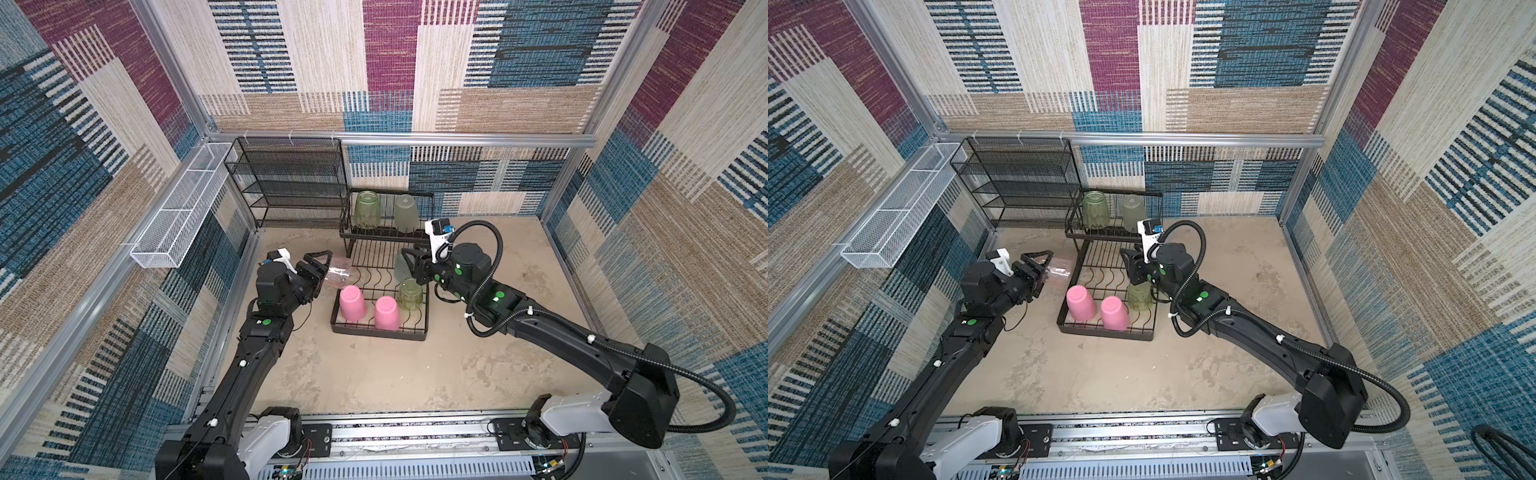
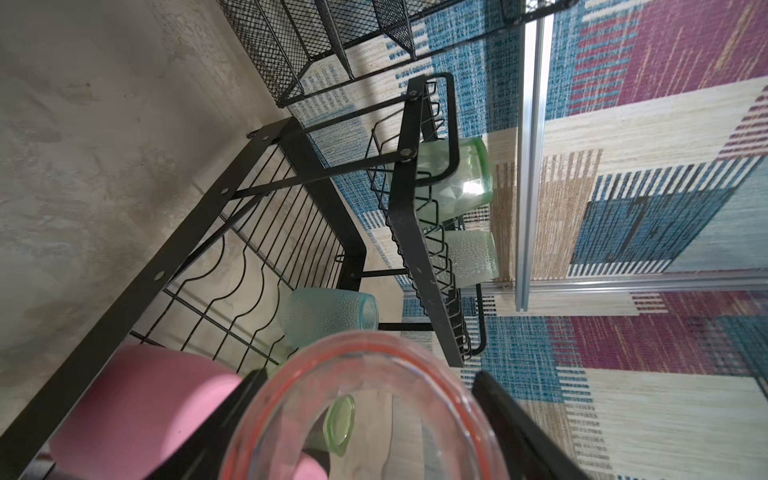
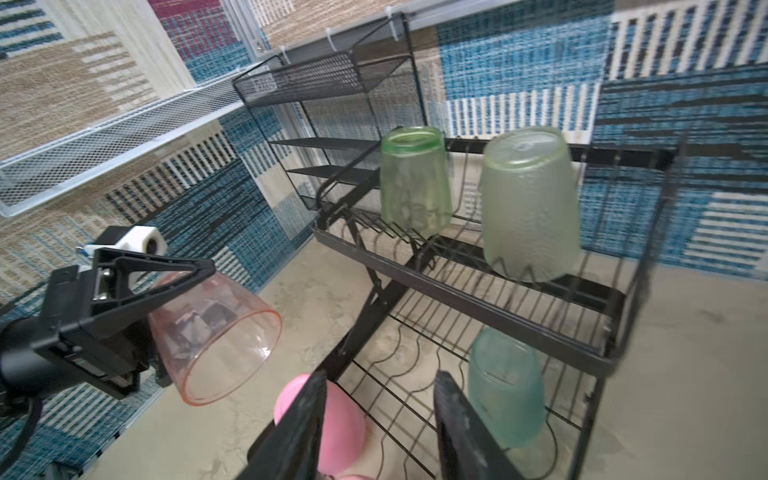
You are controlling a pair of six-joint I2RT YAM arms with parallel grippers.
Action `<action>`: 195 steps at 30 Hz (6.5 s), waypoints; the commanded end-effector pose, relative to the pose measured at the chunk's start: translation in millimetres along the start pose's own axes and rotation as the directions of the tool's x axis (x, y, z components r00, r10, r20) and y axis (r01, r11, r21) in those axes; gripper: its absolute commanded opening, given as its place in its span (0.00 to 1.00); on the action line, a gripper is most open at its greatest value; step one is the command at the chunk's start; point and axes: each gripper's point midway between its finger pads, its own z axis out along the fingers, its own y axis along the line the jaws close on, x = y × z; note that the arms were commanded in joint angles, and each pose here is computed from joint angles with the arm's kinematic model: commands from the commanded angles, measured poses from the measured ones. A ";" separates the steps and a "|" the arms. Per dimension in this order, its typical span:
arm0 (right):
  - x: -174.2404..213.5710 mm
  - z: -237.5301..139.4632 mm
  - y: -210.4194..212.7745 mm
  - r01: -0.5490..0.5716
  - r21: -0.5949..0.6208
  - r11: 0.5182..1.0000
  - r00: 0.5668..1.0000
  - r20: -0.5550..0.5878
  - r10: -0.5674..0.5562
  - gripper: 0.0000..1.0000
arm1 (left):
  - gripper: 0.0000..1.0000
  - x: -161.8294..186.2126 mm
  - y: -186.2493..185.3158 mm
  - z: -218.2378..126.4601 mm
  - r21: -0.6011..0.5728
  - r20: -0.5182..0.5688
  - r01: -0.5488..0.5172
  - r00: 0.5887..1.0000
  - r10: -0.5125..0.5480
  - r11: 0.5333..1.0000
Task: Load the cups into the dish rack
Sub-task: 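Withdraw the open right gripper while the left carries the cup over the rack, then lower the pale pink cup into the lower tier beside the teal cup with the left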
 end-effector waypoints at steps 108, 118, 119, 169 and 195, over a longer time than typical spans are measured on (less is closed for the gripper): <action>43.9 -61.2 -137.5 -0.055 0.319 0.946 0.998 0.001 0.058 0.50 | 0.65 122.8 44.6 176.5 -0.095 -0.114 -0.965 0.253 0.961 0.243; 46.3 -60.2 -139.1 -0.057 0.314 0.948 0.998 -0.002 0.061 0.51 | 0.65 125.9 53.7 181.6 -0.089 -0.148 -0.978 0.200 0.968 0.188; 46.2 -60.3 -139.6 -0.057 0.316 0.947 0.998 -0.001 0.061 0.51 | 0.65 126.3 55.2 181.7 -0.088 -0.151 -0.979 0.197 0.969 0.185; 51.5 -57.5 -139.9 -0.065 0.294 0.954 0.997 -0.010 0.071 0.54 | 0.88 118.7 55.5 177.1 -0.148 -0.143 -0.981 0.145 0.979 0.123; 42.4 -62.1 -135.9 -0.065 0.281 0.958 0.998 0.013 0.064 0.55 | 0.90 113.5 25.1 161.3 -0.175 -0.055 -0.980 0.108 0.993 0.097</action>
